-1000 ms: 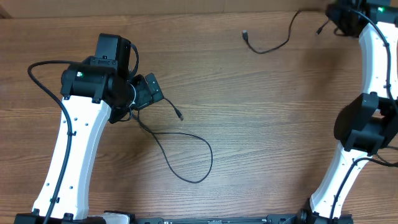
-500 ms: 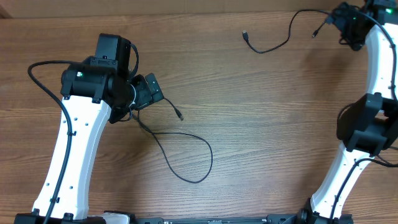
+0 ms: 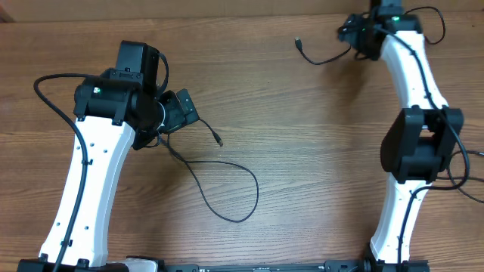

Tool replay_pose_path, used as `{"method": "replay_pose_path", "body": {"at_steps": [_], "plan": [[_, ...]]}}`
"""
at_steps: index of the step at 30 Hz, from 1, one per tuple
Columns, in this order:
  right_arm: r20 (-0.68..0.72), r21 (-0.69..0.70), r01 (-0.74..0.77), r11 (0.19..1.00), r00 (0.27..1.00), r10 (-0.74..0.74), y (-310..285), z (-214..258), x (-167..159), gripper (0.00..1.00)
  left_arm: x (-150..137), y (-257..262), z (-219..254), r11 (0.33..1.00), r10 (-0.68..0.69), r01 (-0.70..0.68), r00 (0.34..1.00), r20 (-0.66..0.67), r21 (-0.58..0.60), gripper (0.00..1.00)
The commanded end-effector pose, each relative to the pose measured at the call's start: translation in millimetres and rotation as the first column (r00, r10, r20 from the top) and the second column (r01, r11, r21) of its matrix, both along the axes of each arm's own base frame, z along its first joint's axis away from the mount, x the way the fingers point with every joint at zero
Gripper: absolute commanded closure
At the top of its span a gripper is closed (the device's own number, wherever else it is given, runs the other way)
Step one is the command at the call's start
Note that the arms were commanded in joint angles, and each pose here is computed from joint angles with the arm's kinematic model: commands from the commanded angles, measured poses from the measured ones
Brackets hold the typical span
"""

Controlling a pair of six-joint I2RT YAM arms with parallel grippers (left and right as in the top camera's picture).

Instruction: Untangle cables

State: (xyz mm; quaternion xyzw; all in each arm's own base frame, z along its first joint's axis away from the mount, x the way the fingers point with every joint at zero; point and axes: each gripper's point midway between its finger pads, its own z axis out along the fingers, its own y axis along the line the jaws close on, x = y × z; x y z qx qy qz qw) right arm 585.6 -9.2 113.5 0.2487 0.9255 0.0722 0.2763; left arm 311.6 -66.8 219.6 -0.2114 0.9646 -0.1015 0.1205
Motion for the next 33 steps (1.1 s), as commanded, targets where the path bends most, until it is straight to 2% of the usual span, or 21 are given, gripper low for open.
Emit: {"method": "replay_pose_path", "body": {"at_steps": [1,5,7,9,23,33], "plan": [[-0.014,-0.051,0.066,0.997,0.998,-0.067,-3,-18,-3,0.26,1,-1,1,1.000,0.008,-0.008,1.000,0.004,0.002,0.00],[-0.014,-0.091,0.140,0.986,0.990,-0.141,-2,-37,-7,0.32,1,-1,1,1.000,0.008,-0.008,1.000,0.004,0.002,0.00],[-0.014,-0.115,0.146,0.983,0.989,-0.148,-1,-46,-9,0.41,1,-1,1,1.000,0.008,-0.008,1.000,0.004,0.002,0.00],[-0.010,-0.127,0.142,0.982,0.989,-0.145,3,-53,-10,0.43,1,-1,1,1.000,0.008,-0.008,1.000,0.004,0.002,0.00],[0.039,-0.124,0.078,0.989,0.997,-0.074,47,-91,3,0.32,1,-1,1,1.000,0.008,-0.008,1.000,0.004,0.002,0.01],[0.040,-0.126,0.133,0.983,0.991,-0.129,42,-108,5,0.35,1,-1,1,1.000,0.008,-0.008,1.000,0.004,0.002,0.01]]}}
